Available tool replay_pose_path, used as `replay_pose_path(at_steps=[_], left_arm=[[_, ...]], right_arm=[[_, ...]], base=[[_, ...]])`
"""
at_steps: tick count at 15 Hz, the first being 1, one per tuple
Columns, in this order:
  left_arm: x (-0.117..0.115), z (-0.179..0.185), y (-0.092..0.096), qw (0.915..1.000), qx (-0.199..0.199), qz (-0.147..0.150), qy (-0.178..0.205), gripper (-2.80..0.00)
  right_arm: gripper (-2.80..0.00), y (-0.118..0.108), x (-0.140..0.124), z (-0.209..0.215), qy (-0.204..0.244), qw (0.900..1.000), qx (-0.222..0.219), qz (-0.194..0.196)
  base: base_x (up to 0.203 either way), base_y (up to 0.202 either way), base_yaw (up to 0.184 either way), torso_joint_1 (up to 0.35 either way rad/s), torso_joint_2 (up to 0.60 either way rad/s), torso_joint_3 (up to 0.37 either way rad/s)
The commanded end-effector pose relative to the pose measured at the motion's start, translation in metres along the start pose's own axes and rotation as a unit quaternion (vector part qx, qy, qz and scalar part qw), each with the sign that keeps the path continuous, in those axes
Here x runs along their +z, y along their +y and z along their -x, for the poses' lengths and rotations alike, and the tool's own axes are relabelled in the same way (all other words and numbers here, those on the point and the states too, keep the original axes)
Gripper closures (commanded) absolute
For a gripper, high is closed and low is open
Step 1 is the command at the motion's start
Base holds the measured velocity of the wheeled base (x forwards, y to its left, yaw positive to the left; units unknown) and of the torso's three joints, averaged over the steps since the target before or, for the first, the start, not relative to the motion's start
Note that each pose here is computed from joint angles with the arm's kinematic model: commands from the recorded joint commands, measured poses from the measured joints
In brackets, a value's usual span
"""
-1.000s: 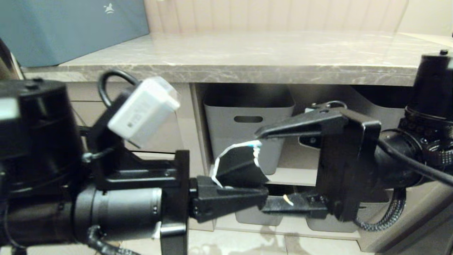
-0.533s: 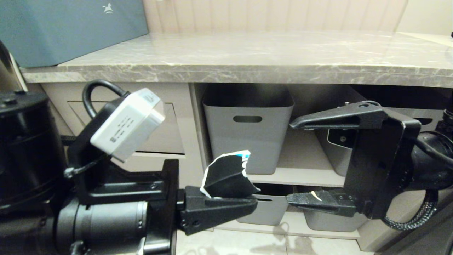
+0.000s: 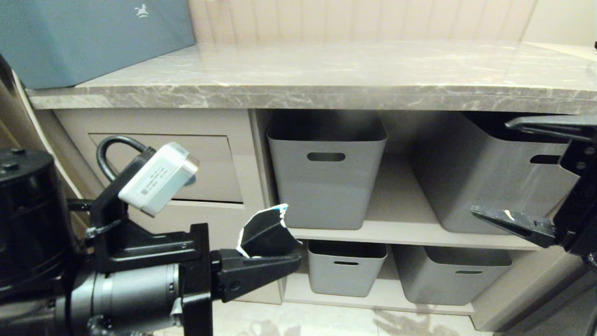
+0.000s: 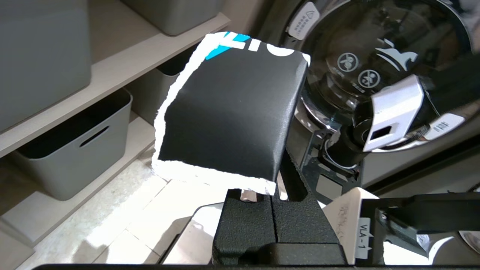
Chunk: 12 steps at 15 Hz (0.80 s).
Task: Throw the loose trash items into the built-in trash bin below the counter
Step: Put the garbage in the trash can
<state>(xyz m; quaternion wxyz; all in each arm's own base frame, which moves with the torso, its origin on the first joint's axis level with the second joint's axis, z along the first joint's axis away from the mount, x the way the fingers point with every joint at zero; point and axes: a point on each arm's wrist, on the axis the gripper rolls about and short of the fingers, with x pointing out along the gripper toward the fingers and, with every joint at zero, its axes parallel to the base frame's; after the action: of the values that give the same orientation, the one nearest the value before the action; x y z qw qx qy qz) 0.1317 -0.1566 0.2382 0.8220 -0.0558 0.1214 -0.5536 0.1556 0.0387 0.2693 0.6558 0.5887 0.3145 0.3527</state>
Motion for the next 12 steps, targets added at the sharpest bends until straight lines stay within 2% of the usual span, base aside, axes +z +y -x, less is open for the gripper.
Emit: replay_pose_path(at_steps=[1,3,5,6,7,8,9,10,12], left_arm=[[0.001,0.001,0.004,1.0,0.009,0.003,-0.002,0.0],[0.0,0.0,0.004,0.9999,0.014,0.002,-0.001,0.0],[0.005,0.001,0.004,0.9995,0.028,-0.001,-0.01,0.0],[0.006,0.001,0.004,0.9993,0.035,-0.001,-0.014,0.0],[0.006,0.002,0.004,0.9989,0.043,-0.002,-0.017,0.0],[0.006,0.002,0.005,0.9985,0.051,-0.001,-0.017,0.0],[0.006,0.0,0.006,0.9983,0.056,-0.001,-0.018,0.0],[0.006,0.0,0.007,0.9979,0.062,-0.001,-0.02,0.0],[0.007,0.002,0.012,0.9957,0.089,0.001,-0.025,0.0]], right_arm=[[-2.8,-0.01,-0.012,0.03,-0.065,0.995,-0.006,0.078],[-2.8,-0.033,-0.026,0.05,-0.123,0.977,-0.044,0.168],[-2.8,-0.044,-0.047,0.065,-0.156,0.957,-0.071,0.232],[0.0,-0.049,-0.059,0.072,-0.163,0.951,-0.091,0.248],[0.0,-0.055,-0.069,0.078,-0.17,0.942,-0.118,0.265],[0.0,-0.062,-0.075,0.083,-0.185,0.925,-0.152,0.294],[0.0,-0.072,-0.077,0.086,-0.219,0.897,-0.207,0.323],[0.0,-0.082,-0.077,0.089,-0.259,0.861,-0.27,0.345],[0.0,-0.097,-0.078,0.096,-0.331,0.786,-0.377,0.361]], base=[[0.0,0.0,0.0,0.0,0.0,0.0],[0.0,0.0,0.0,0.0,0.0,0.0],[0.0,0.0,0.0,0.0,0.0,0.0],[0.0,0.0,0.0,0.0,0.0,0.0],[0.0,0.0,0.0,0.0,0.0,0.0],[0.0,0.0,0.0,0.0,0.0,0.0],[0.0,0.0,0.0,0.0,0.0,0.0],[0.0,0.0,0.0,0.0,0.0,0.0],[0.0,0.0,0.0,0.0,0.0,0.0]])
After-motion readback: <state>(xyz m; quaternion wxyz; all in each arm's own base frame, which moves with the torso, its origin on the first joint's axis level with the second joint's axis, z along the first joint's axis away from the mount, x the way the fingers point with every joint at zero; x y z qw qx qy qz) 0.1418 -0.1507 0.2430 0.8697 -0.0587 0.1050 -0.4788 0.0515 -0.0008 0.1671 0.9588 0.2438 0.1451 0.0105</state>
